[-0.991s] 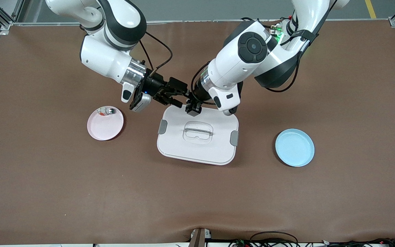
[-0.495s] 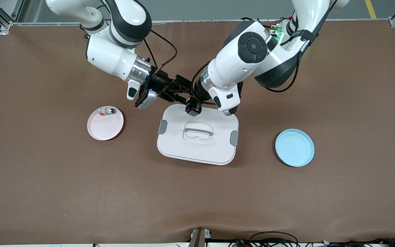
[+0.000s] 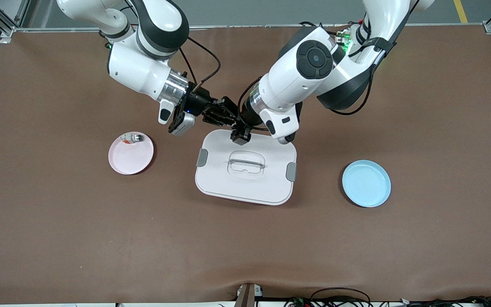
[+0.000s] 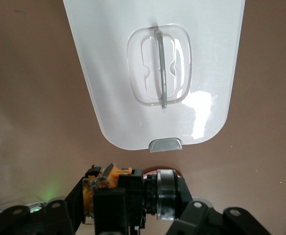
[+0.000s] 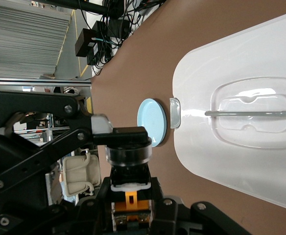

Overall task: Transfer orange switch to right arm and place
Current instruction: 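Close the right gripper on the switch while the left gripper holds it, then open the left gripper and withdraw while the right gripper carries the switch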

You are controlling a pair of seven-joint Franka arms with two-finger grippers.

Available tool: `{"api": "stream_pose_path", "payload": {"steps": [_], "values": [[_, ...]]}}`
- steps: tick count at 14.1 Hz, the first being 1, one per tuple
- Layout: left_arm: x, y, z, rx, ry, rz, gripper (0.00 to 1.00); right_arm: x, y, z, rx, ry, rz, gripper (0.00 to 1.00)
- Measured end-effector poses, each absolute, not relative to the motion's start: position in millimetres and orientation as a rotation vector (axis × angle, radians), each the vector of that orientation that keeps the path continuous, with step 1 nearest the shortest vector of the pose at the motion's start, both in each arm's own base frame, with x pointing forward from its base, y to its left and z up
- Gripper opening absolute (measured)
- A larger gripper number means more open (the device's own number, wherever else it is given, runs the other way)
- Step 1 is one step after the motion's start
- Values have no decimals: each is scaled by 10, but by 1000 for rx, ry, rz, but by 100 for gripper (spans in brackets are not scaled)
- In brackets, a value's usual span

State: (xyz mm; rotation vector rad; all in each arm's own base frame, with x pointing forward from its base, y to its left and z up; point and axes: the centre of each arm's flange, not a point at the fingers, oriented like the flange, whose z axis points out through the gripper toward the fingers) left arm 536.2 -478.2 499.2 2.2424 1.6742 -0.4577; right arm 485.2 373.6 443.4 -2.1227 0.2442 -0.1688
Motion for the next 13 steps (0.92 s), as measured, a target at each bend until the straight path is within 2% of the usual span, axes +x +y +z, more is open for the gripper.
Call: {"api": "stream_pose_path", "payload": {"steps": [5, 6, 8, 9, 13], "values": [[5371, -4775, 4983, 2243, 1675, -457, 72, 4860, 3745, 4426, -2123, 244, -168, 35], [5380, -4768, 4986, 2244, 1672, -454, 77, 4861, 3750, 4422, -2124, 243, -168, 35], [5417, -4722, 4988, 2255, 1672, -435, 96, 4863, 3755, 4400, -2129, 229, -173, 35], [5424, -4700, 4979, 2274, 1670, -421, 100, 4865, 3756, 4388, -2134, 210, -182, 35], [5518, -4541, 5106, 2357, 1584, -304, 100, 4913, 3742, 4330, -2240, -35, -290, 35]]}}
